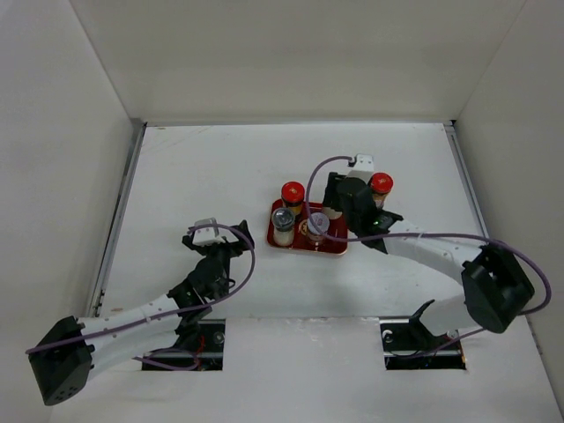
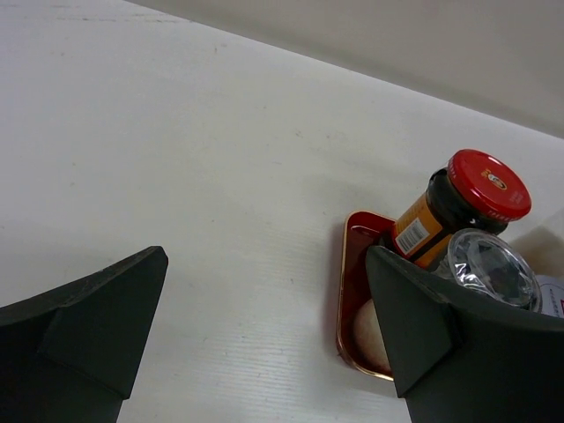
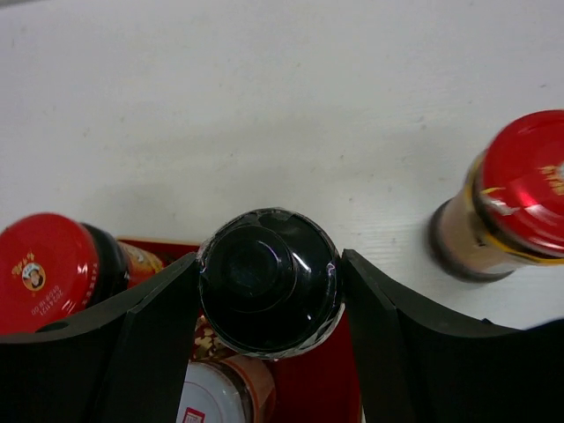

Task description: Organize the condiment bottles

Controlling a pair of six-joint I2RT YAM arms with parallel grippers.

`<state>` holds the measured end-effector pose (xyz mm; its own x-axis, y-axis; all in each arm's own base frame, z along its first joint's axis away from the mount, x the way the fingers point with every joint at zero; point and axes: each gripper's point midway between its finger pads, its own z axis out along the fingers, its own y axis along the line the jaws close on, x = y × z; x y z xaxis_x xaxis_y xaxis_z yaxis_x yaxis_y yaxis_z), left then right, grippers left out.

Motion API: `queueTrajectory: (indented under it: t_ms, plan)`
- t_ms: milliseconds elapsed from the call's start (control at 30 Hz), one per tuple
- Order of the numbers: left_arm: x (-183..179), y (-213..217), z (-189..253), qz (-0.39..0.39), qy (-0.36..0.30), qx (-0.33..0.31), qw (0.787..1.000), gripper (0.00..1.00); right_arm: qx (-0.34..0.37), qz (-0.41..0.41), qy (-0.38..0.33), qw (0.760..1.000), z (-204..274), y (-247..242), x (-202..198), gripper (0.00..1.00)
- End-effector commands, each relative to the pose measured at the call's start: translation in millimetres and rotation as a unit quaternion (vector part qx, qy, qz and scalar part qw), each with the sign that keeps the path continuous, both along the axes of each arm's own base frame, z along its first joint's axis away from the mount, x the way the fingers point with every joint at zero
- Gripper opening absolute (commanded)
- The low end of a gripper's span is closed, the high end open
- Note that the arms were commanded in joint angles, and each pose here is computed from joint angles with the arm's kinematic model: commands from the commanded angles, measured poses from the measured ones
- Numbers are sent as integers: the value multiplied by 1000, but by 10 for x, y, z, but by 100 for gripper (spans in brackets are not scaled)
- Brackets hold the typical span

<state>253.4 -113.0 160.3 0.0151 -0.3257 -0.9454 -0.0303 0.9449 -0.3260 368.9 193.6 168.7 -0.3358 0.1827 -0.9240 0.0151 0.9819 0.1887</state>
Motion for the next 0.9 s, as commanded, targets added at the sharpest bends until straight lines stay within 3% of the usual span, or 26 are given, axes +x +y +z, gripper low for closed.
queueTrajectory:
  t_ms: [0, 567, 633, 733, 867]
  plan:
    - [14, 19, 94, 6, -17, -29, 999, 100, 68, 27, -81, 994, 601, 378, 157, 54]
    - [9, -61, 68, -7, -16, -29, 999, 100, 56, 52, -44, 996, 69, 912, 176, 61]
    - [14, -72, 70, -8, -15, -28, 999, 100, 55, 56, -43, 996, 62, 940, 155, 69]
    - [7, -72, 70, -9, -16, -29, 999, 100, 55, 46, -47, 996, 119, 880, 121, 91]
    - [3, -60, 74, -7, -17, -30, 999, 100, 50, 36, -54, 997, 268, 715, 23, 97]
